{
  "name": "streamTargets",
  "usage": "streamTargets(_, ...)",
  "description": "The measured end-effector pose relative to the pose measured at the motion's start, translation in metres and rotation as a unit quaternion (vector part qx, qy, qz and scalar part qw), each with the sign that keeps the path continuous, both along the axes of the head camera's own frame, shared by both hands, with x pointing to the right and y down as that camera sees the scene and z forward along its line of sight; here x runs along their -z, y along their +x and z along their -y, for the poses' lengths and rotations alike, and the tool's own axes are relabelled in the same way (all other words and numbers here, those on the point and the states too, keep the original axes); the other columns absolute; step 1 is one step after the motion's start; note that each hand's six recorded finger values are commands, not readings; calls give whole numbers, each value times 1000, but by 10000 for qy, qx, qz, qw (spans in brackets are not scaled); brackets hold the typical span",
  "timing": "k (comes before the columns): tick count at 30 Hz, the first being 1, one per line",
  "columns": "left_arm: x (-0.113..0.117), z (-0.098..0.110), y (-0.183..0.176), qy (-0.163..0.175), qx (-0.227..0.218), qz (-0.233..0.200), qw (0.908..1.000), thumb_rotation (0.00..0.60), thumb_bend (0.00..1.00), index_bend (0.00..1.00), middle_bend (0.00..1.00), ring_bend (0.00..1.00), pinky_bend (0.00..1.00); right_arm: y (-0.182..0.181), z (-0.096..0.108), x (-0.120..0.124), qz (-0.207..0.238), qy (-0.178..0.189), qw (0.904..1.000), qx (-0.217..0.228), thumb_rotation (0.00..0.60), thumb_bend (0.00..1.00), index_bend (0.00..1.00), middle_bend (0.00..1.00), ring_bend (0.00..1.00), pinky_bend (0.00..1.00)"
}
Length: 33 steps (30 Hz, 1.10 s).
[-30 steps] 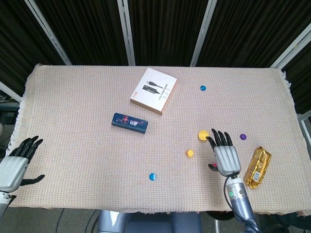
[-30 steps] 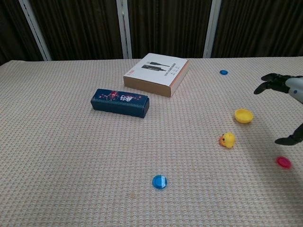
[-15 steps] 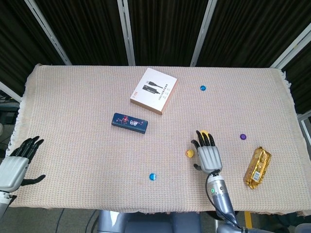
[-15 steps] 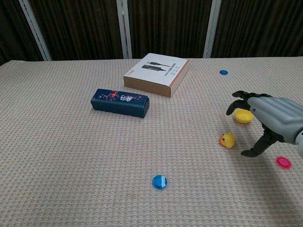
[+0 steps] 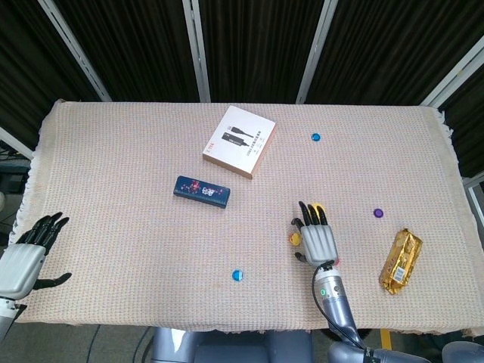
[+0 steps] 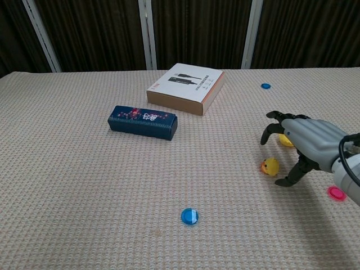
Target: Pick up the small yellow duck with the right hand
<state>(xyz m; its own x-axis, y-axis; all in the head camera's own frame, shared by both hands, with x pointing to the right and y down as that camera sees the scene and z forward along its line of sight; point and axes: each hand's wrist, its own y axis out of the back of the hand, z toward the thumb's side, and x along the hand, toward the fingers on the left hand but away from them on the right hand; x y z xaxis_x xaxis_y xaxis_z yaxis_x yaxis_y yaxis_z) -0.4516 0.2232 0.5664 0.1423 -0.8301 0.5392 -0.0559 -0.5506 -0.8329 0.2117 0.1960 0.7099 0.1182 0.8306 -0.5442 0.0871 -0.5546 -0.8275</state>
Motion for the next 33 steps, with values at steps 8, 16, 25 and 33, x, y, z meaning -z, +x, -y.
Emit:
streamTargets(8,0,0,0,3,1,-9,10000,600,0,0,0,0,221,0,3,-8,-49,-35,10000,11,600,34,380,0,0,0)
streamTargets(16,2,0,1,25,-20,-34,10000,600,0,0,0,0,221,4,6,-15,-90,-59,9999,-15,600,62,423,0,0,0)
streamTargets(25,2,-1,2,8,-16,-61,10000,600,0,0,0,0,222,10,7,-19,-111,-94,9999,-56,600,87,471,0,0,0)
streamTargets(33,2,0,2,-5,-13,-61,10000,600,0,0,0,0,222,11,7,-19,-77,-92,9999,-82,600,97,514,0,0,0)
